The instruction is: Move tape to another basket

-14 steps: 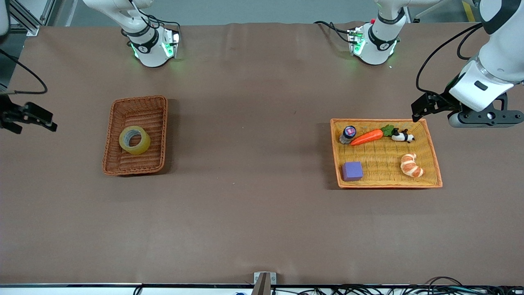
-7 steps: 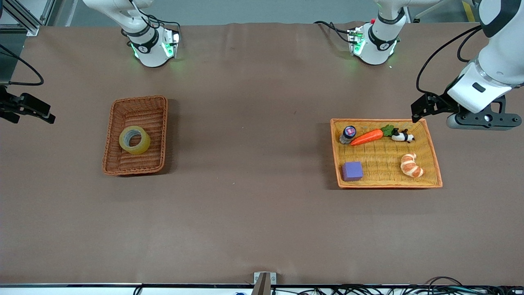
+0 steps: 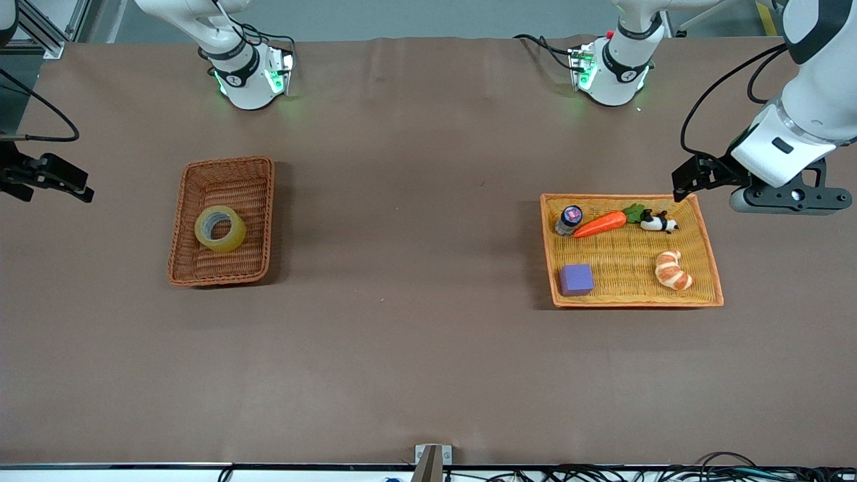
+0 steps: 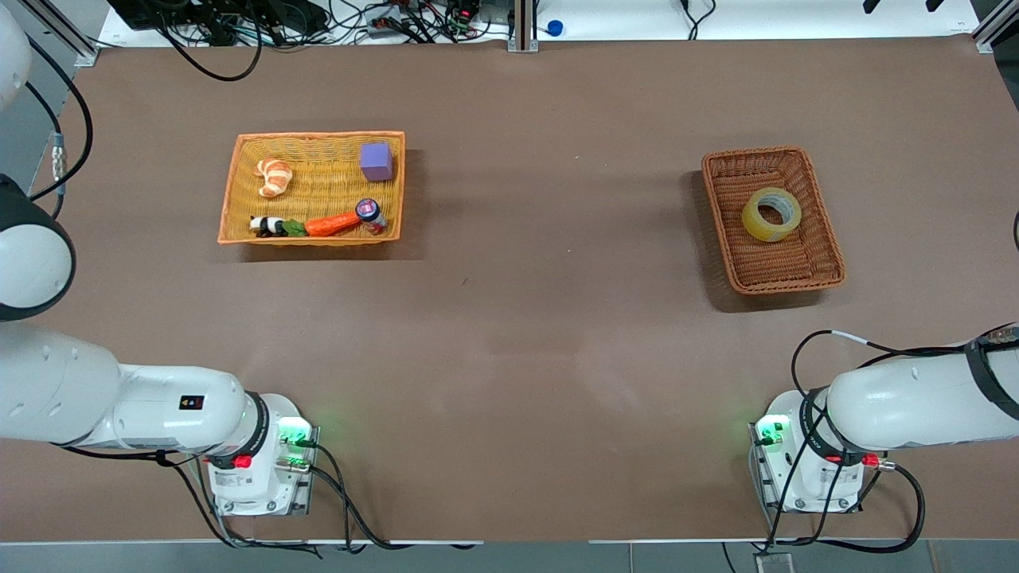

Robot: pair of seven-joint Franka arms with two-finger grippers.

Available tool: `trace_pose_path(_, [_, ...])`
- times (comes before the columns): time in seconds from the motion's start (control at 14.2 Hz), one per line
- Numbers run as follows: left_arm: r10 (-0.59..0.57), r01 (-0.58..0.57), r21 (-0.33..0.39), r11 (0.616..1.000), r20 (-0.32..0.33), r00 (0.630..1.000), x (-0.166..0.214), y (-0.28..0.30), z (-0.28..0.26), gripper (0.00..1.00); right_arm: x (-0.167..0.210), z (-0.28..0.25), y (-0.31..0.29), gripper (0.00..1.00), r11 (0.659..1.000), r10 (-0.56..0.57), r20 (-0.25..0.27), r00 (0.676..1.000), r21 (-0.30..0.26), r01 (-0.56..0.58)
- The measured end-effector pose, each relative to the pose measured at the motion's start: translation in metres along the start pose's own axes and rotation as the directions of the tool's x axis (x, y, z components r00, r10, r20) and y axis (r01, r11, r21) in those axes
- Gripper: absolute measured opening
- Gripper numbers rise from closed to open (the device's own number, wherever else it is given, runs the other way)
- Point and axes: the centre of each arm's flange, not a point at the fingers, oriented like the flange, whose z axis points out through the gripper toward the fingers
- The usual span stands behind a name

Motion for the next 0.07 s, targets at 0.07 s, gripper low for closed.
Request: trace_pose_path(0.07, [0.000, 0.000, 0.000, 1.000, 0.000, 1.000, 0.0002, 0.0000, 0.0004, 1.00, 0.0000, 0.0000, 0.0004, 1.00, 1.000, 0.001, 0.000, 1.000, 0.000, -0.001])
